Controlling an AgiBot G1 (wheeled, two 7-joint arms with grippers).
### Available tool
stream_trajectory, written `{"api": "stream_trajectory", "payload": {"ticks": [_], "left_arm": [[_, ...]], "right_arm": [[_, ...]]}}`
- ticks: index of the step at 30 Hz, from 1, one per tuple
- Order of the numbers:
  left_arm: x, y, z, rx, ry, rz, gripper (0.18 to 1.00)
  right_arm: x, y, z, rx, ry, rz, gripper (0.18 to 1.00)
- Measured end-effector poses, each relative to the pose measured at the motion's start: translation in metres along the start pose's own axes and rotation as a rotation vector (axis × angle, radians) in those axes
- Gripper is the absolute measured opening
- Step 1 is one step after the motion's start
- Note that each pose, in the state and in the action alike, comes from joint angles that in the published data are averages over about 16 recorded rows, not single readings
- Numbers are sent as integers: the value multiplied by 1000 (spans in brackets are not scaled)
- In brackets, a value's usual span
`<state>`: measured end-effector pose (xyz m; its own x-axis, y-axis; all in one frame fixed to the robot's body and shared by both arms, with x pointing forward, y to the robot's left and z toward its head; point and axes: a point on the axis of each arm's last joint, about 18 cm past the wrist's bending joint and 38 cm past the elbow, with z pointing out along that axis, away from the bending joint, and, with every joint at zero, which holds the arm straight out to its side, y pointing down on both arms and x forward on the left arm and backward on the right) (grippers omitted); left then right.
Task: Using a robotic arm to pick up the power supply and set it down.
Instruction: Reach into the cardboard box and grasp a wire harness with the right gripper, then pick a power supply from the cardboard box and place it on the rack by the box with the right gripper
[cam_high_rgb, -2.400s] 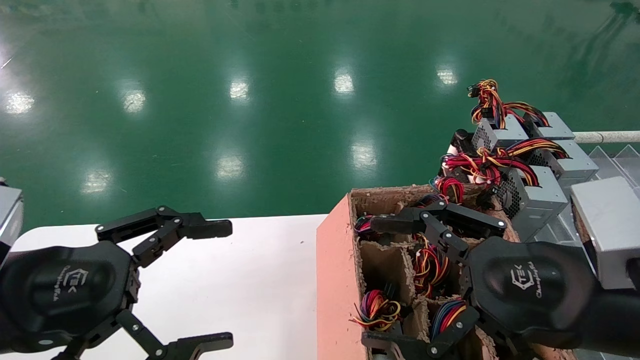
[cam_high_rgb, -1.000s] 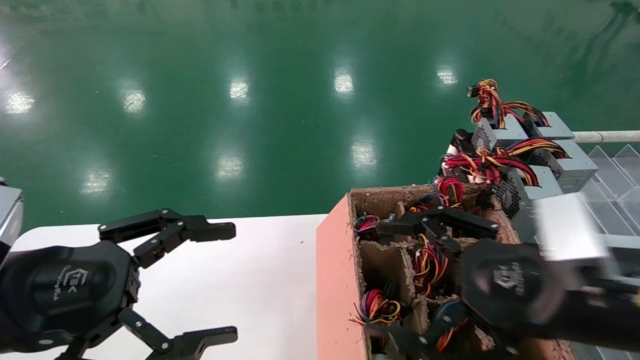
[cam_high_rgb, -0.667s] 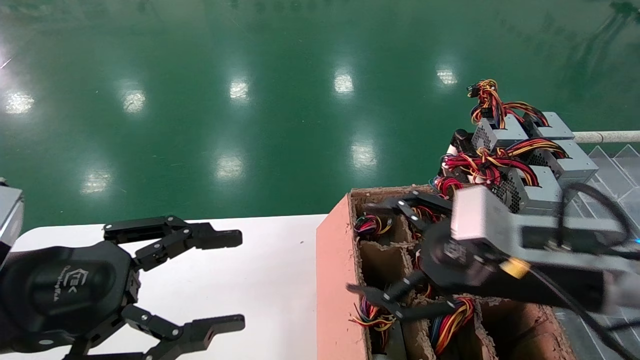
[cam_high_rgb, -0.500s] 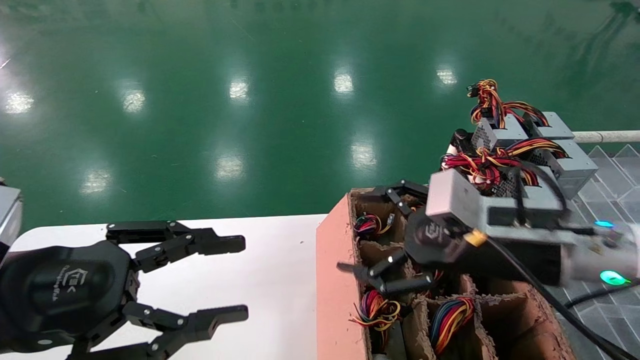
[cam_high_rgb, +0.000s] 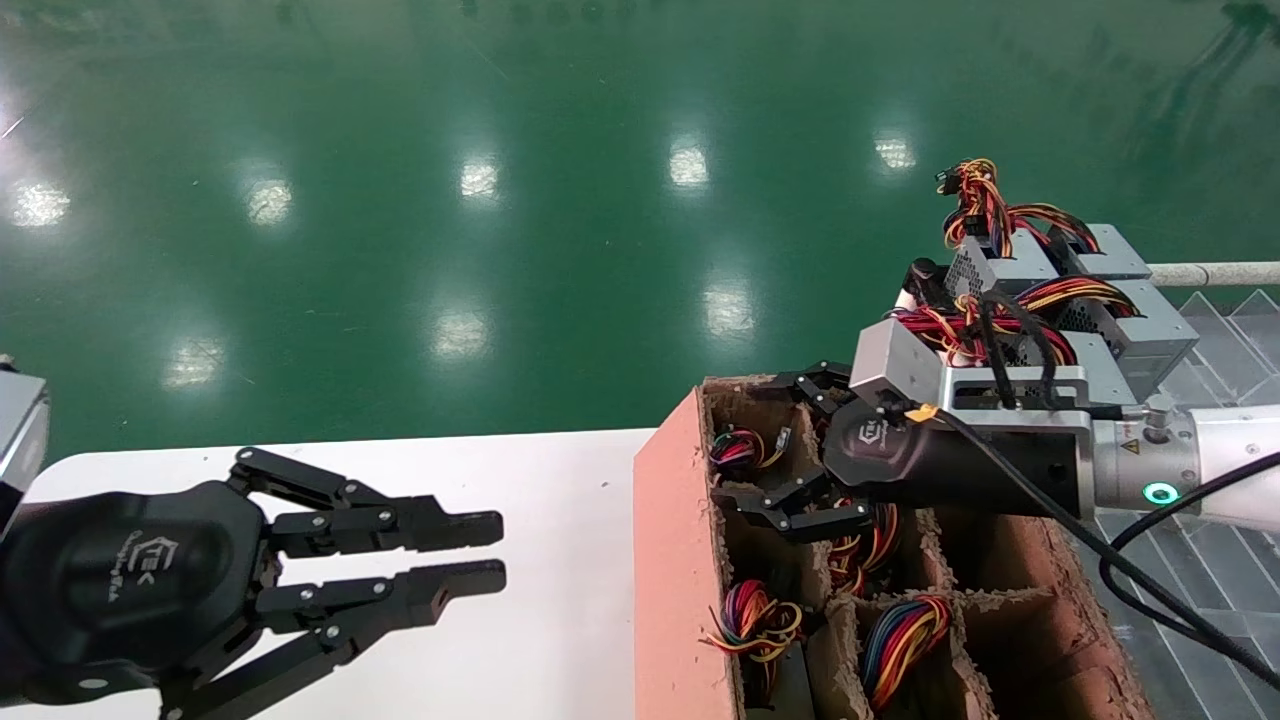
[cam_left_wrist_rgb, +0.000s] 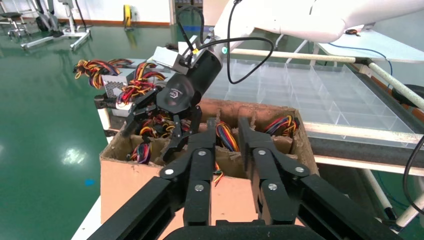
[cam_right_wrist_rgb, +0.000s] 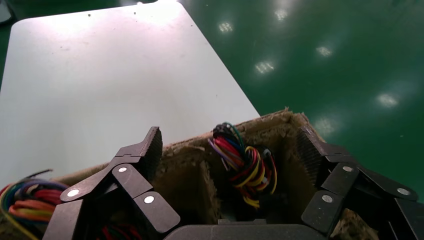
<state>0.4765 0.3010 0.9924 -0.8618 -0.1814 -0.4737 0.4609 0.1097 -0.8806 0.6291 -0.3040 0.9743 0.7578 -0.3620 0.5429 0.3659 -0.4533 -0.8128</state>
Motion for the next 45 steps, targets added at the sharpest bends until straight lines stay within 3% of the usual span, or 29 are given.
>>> {"api": "stream_trajectory", "payload": {"ticks": [9,15,36,45], "left_arm": [[0,0,0,0,0,0,235],[0,0,0,0,0,0,203],[0,0,0,0,0,0,191],[0,0,0,0,0,0,191]], "right_arm": [[6,8,0,-8,-7,3,901],[9,10,3,-15,-10,-3,804],[17,11,0,-37,-7,-13,345],[20,5,-7,-10,2,-4,264]]}}
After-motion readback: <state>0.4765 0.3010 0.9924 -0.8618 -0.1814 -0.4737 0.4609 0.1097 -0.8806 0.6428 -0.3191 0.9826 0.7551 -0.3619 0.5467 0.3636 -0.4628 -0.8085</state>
